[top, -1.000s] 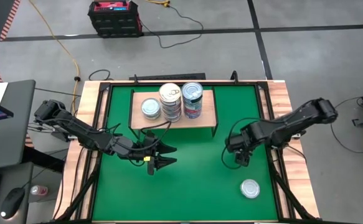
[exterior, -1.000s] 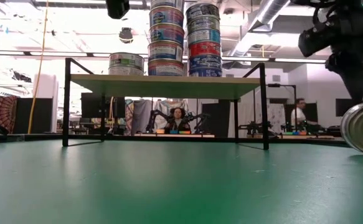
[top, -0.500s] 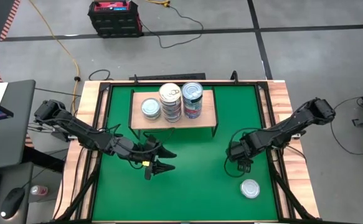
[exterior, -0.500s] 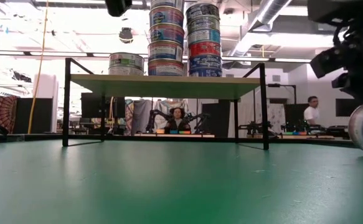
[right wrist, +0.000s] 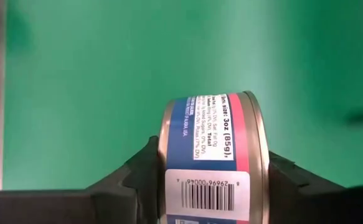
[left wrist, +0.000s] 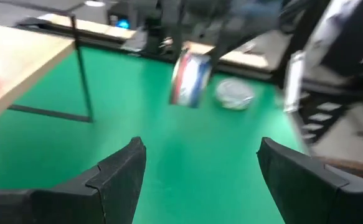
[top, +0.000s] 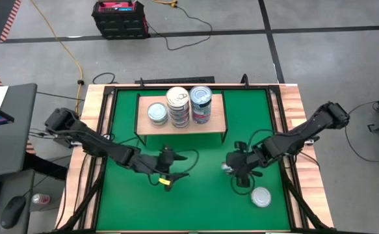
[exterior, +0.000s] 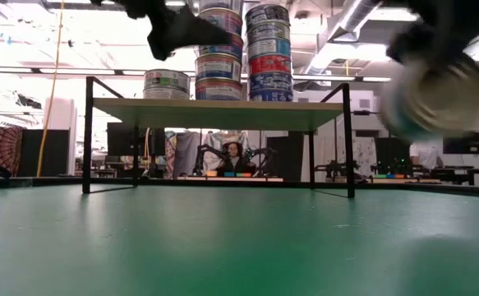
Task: Stack canned seafood by type on shelf
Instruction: Stack the pink tuna can on top of the pink tuna cans
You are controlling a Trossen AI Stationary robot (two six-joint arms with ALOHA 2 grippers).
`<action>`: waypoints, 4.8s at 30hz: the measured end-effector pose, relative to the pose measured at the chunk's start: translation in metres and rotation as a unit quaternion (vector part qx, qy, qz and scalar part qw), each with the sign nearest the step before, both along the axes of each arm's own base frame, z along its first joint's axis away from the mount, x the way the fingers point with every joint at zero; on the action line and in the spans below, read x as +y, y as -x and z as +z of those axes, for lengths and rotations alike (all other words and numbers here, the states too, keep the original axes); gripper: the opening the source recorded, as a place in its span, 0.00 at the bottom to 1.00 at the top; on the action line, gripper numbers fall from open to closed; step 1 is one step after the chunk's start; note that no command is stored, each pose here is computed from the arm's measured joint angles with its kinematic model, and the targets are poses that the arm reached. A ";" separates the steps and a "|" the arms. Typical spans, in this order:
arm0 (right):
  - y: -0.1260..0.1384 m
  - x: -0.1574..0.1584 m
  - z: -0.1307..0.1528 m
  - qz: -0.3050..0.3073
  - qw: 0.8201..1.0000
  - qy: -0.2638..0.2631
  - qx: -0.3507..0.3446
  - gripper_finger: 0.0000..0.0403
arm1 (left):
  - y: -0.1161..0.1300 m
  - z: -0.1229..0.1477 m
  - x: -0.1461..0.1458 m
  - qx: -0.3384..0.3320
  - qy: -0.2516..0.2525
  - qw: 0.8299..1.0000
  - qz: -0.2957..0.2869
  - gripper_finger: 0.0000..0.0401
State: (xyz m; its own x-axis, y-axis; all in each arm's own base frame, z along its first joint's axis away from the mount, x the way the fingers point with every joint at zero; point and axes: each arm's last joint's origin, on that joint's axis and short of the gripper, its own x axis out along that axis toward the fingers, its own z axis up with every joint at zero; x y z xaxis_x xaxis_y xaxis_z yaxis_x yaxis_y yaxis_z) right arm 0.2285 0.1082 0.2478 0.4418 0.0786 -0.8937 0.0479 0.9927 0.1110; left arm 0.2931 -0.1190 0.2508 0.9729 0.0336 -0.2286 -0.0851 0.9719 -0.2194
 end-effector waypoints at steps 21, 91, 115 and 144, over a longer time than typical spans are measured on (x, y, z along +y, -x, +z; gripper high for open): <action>-0.072 0.015 0.065 0.032 0.978 0.078 -0.190 0.57 | -0.064 0.003 -0.003 0.027 -0.095 0.995 0.035 0.86; -0.051 -0.020 0.213 -0.149 0.927 0.123 -0.322 0.66 | 0.025 0.222 0.143 0.204 -0.676 0.707 0.040 0.48; -0.056 -0.018 0.206 -0.151 0.924 0.119 -0.330 0.66 | 0.026 0.212 0.155 0.189 -0.695 0.691 -0.071 0.48; -0.057 -0.018 0.207 -0.150 0.924 0.120 -0.331 0.66 | 0.045 0.217 0.133 0.190 -0.624 0.758 -0.034 0.69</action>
